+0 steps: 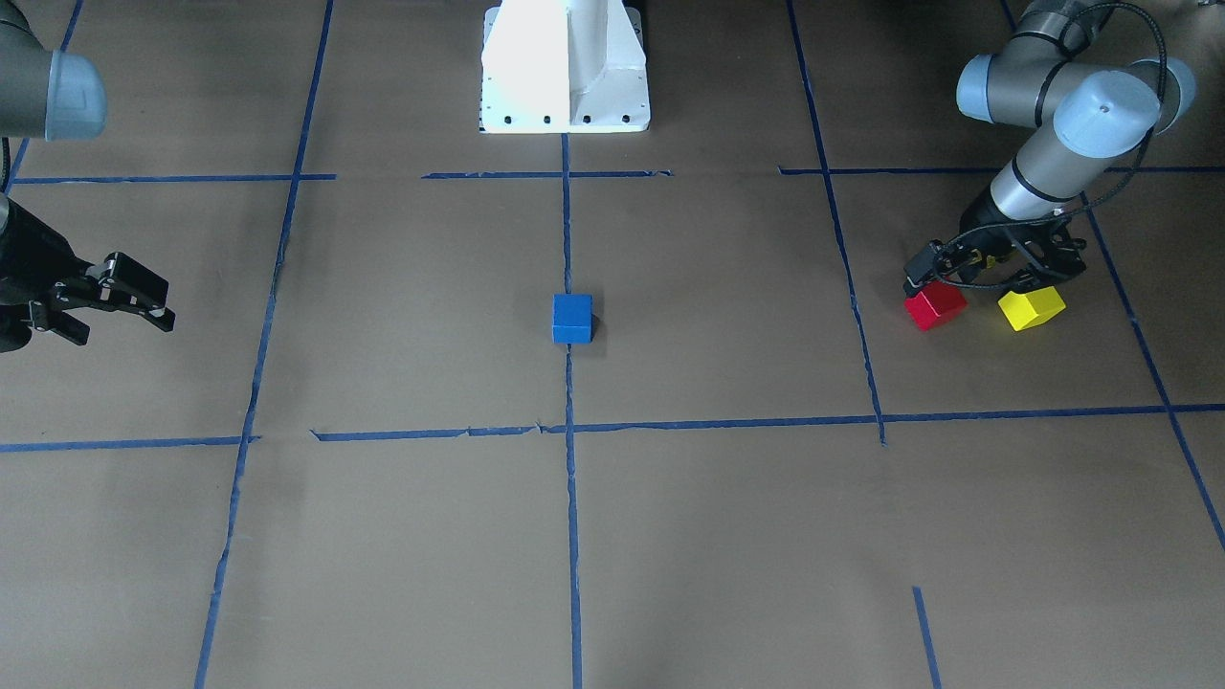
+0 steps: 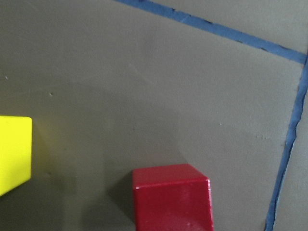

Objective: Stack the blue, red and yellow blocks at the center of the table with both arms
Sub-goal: 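Raise the right gripper away while the left gripper grasps the red cube, then carry the red cube with the left gripper above the blue cube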

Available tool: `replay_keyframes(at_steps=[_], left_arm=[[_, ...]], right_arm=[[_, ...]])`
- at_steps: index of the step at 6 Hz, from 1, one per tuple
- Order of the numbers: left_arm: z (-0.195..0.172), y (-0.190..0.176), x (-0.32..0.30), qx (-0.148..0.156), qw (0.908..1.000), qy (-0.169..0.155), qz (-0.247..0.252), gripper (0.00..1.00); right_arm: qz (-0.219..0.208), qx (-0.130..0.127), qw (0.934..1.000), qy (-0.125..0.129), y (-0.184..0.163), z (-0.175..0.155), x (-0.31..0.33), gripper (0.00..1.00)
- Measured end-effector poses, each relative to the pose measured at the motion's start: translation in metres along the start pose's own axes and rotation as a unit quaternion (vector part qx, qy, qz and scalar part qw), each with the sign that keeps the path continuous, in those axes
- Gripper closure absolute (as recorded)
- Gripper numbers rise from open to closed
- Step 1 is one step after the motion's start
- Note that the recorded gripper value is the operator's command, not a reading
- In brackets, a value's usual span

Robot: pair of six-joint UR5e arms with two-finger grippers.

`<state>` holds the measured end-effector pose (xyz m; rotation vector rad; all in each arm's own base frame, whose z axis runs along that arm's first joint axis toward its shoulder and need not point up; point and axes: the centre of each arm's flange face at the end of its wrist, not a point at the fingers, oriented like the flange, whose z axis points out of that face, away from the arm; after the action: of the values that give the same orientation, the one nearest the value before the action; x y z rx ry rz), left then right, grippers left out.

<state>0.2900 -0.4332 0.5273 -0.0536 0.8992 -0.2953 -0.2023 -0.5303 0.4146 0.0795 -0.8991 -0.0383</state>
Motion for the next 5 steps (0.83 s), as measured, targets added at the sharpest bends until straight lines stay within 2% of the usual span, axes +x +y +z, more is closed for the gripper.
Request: replay_keyframes(at_steps=[2,3,4,5], left_arm=[[0.007,-0.006,0.002,0.008,0.9999,-0.006,-0.001,0.02],[0.012,-0.011,0.003,0.016,0.9998,-0.011,-0.001,0.25],[0.014,-0.013,0.004,0.019,0.9997,-0.013,-0.001,0.79],[0.014,-0.013,0.003,0.021,0.9997,-0.014,-0.002,1.0]], right_arm=[[0.002,0.0,1.0,0.0,0.0,0.0,0.0,0.0],[0.003,0.0,1.0,0.0,0.0,0.0,0.0,0.0],[0.004,0.0,1.0,0.0,0.0,0.0,0.0,0.0],[0.005,0.0,1.0,0.0,0.0,0.0,0.0,0.0]])
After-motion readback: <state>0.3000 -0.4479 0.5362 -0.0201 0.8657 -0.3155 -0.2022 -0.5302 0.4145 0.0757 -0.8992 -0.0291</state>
